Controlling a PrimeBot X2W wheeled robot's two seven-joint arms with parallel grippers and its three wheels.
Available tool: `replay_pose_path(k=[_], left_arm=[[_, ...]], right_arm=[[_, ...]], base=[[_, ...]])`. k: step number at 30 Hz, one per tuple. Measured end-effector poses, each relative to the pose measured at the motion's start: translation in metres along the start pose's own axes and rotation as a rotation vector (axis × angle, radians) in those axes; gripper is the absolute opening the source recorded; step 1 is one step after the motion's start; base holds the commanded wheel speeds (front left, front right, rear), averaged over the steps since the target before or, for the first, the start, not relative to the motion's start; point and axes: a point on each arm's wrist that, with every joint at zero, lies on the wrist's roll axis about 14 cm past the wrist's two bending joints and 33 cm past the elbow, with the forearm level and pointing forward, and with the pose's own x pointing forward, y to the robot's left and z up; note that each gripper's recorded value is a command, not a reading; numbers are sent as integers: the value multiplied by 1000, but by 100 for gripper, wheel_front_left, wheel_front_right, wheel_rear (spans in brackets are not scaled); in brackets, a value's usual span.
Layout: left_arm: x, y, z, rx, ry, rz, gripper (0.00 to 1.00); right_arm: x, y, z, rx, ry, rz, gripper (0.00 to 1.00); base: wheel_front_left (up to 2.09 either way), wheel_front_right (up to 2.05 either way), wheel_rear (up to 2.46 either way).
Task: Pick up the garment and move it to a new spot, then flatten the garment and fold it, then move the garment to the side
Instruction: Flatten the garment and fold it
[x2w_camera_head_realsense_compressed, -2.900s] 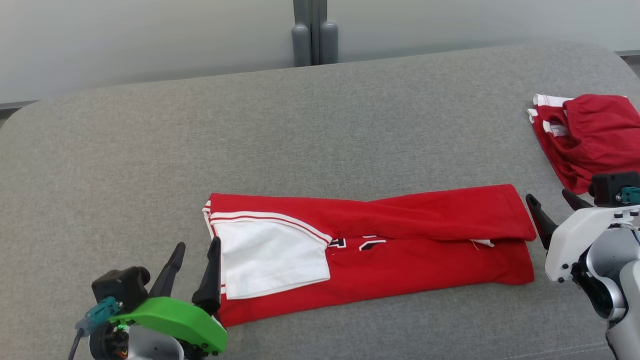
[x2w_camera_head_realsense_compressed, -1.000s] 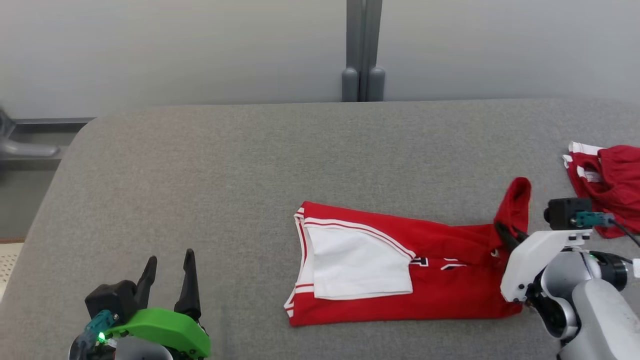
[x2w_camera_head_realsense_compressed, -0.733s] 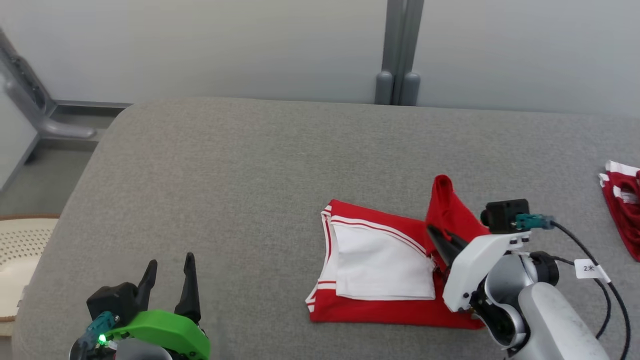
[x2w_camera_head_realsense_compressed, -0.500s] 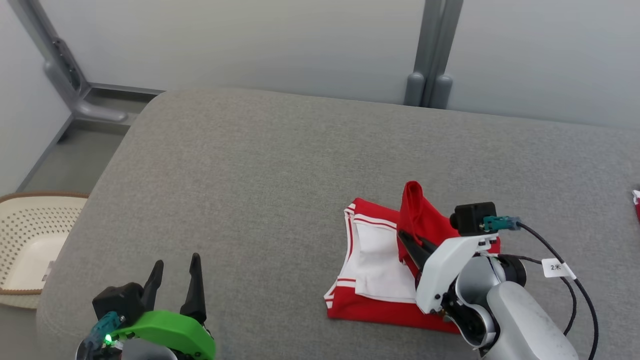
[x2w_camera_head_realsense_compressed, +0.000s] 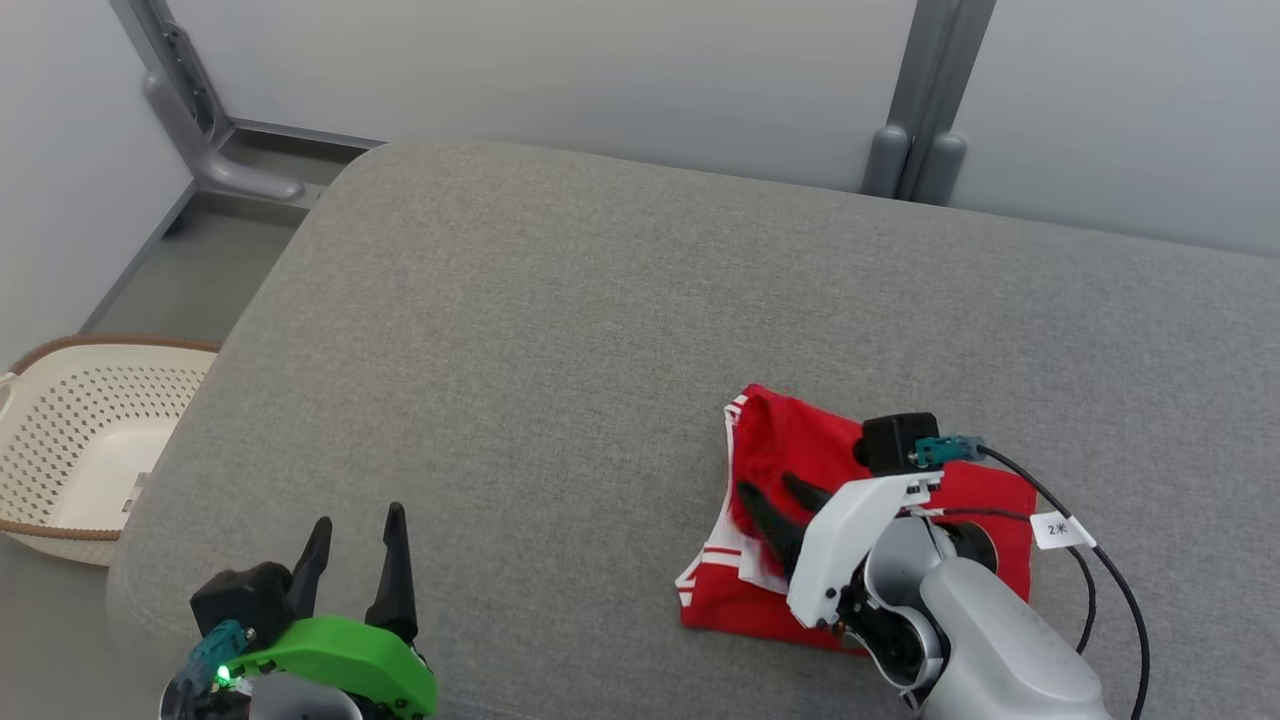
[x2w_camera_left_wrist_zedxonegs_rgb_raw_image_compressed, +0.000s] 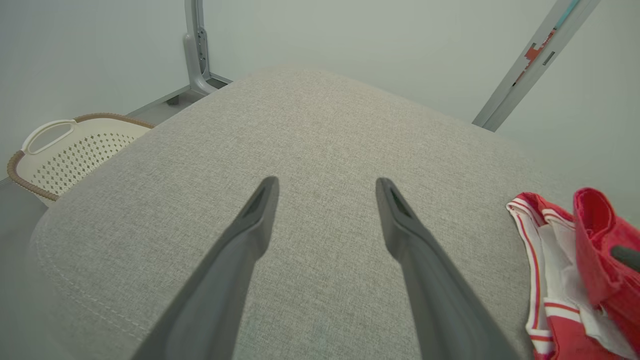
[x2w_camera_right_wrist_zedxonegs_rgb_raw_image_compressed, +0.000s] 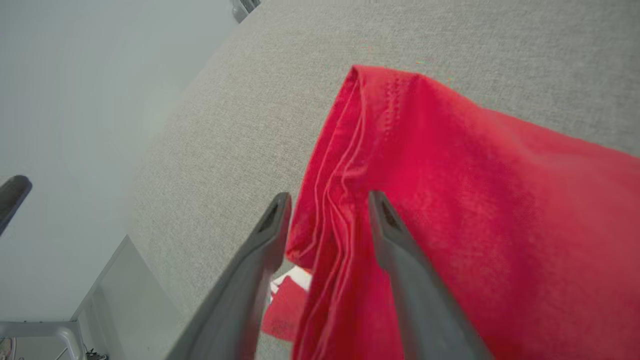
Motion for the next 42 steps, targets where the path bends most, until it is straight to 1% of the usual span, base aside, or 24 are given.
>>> replay_pose_path(k=[4,7,9,12,17,20,22,24,27,31,36,39,42], left_arm=[[4,-6,-2,6,9,-18,100],[7,-14,-4,7,15,-37,100],[9,-19,-5,11,16,-54,100],[12,-28,-5,22,9,-82,100],[20,-52,4,45,-32,-149,100],[24,-71,13,56,-75,-201,100],[26,-82,19,79,-102,-234,100],[27,-94,23,75,-122,-264,100],[27,-107,23,68,-132,-299,100],[26,-114,21,68,-133,-322,100],[21,-115,10,91,-114,-330,100],[16,-118,8,96,-114,-342,100],[13,-118,7,95,-117,-344,100]], right_arm=[[1,7,9,61,-44,30,100],[0,8,26,57,-111,37,100],[-2,3,37,62,-160,23,100],[-10,-14,58,33,-253,-29,100],[-39,-54,94,-96,-407,-156,100],[-58,-65,107,-144,-486,-212,100],[-75,-81,108,-166,-518,-276,100],[-93,-94,106,-186,-541,-338,100],[-113,-99,104,-232,-576,-393,100],[-138,-103,92,-266,-590,-457,100],[-159,-102,78,-235,-618,-482,100],[-168,-102,63,-166,-617,-487,100],[-174,-103,56,-143,-618,-494,100]], base=[[0,0,0],[0,0,0],[0,0,0],[0,0,0],[0,0,0],[0,0,0],[0,0,0],[0,0,0],[0,0,0],[0,0,0],[0,0,0],[0,0,0],[0,0,0]])
